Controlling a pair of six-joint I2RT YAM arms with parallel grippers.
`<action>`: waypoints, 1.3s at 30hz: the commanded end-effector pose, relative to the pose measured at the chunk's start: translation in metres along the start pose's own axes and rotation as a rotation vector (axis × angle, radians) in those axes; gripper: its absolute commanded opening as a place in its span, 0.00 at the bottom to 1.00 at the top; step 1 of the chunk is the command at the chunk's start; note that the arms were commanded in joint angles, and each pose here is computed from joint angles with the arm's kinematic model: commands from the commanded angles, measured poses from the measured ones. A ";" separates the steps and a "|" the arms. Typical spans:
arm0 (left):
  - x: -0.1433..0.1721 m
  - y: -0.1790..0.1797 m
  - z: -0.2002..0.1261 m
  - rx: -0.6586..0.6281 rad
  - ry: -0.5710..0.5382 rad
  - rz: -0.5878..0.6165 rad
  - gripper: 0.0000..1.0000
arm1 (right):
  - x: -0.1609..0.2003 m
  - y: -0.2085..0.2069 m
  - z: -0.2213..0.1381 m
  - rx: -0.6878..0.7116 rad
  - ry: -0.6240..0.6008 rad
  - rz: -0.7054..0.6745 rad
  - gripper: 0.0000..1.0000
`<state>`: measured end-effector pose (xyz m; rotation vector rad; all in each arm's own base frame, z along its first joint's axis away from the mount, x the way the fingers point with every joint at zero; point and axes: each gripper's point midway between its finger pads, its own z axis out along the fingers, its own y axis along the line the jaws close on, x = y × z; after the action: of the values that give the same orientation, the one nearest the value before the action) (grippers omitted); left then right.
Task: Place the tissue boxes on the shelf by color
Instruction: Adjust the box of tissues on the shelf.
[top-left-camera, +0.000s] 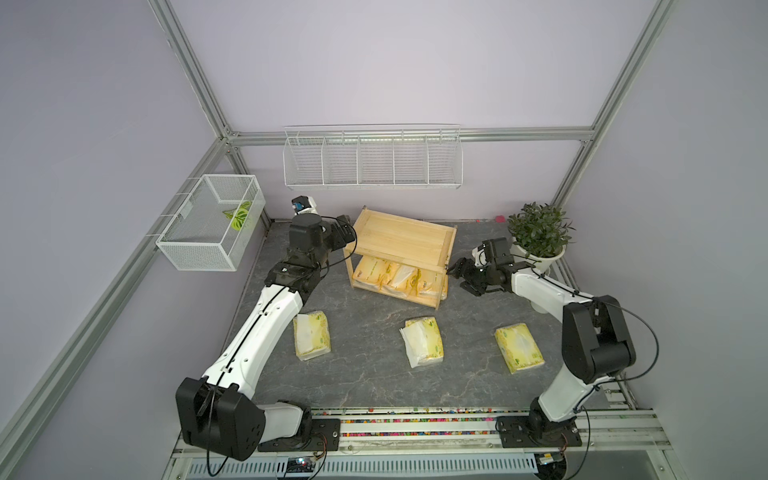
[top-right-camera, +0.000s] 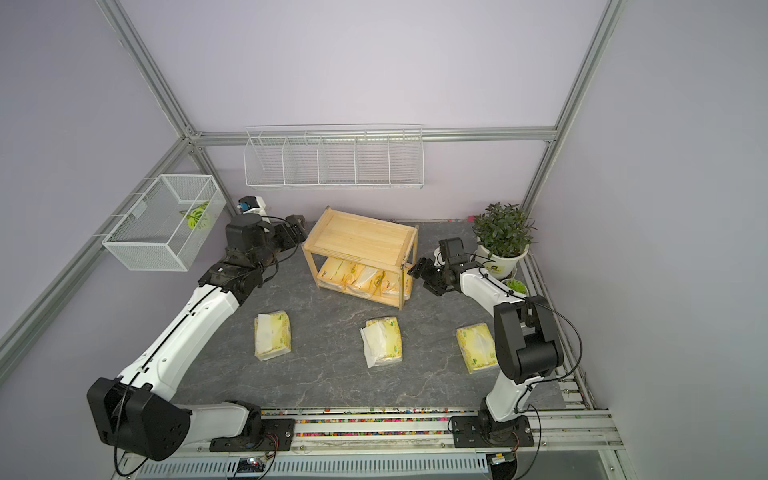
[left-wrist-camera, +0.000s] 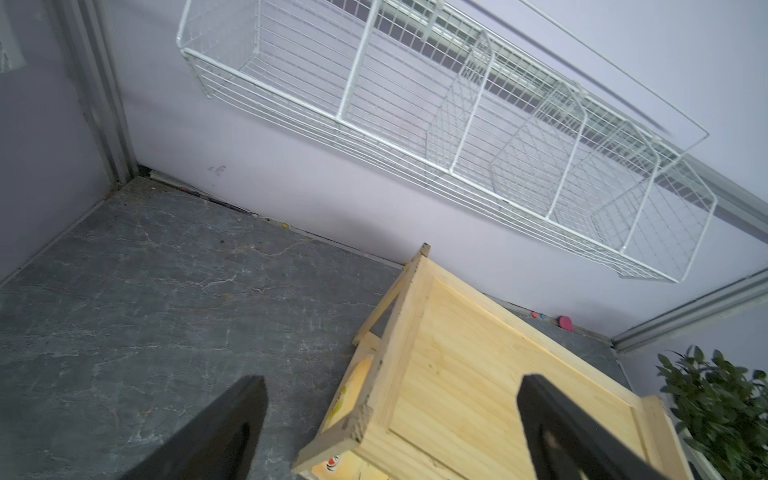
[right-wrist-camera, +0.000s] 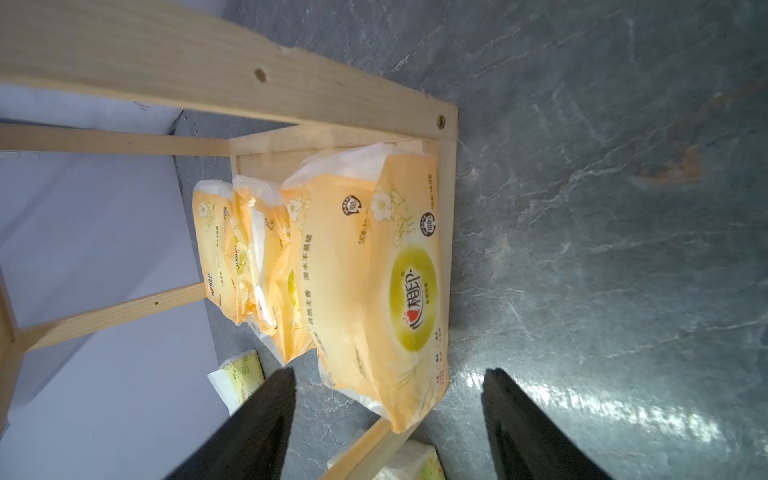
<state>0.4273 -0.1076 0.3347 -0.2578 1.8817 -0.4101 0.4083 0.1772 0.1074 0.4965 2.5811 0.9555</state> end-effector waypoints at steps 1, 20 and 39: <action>-0.003 -0.002 0.004 0.019 0.025 0.034 1.00 | -0.003 0.004 0.003 -0.030 -0.003 0.012 0.75; 0.006 0.006 0.014 0.019 0.047 0.041 1.00 | 0.009 0.039 0.053 -0.134 0.064 0.036 0.72; -0.003 0.000 0.054 0.056 0.067 0.059 1.00 | 0.006 0.012 -0.007 -0.100 -0.024 0.051 0.76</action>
<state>0.4690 -0.1125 0.3068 -0.1847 1.9692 -0.4118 0.4092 0.1956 0.1171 0.5388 2.4999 1.1146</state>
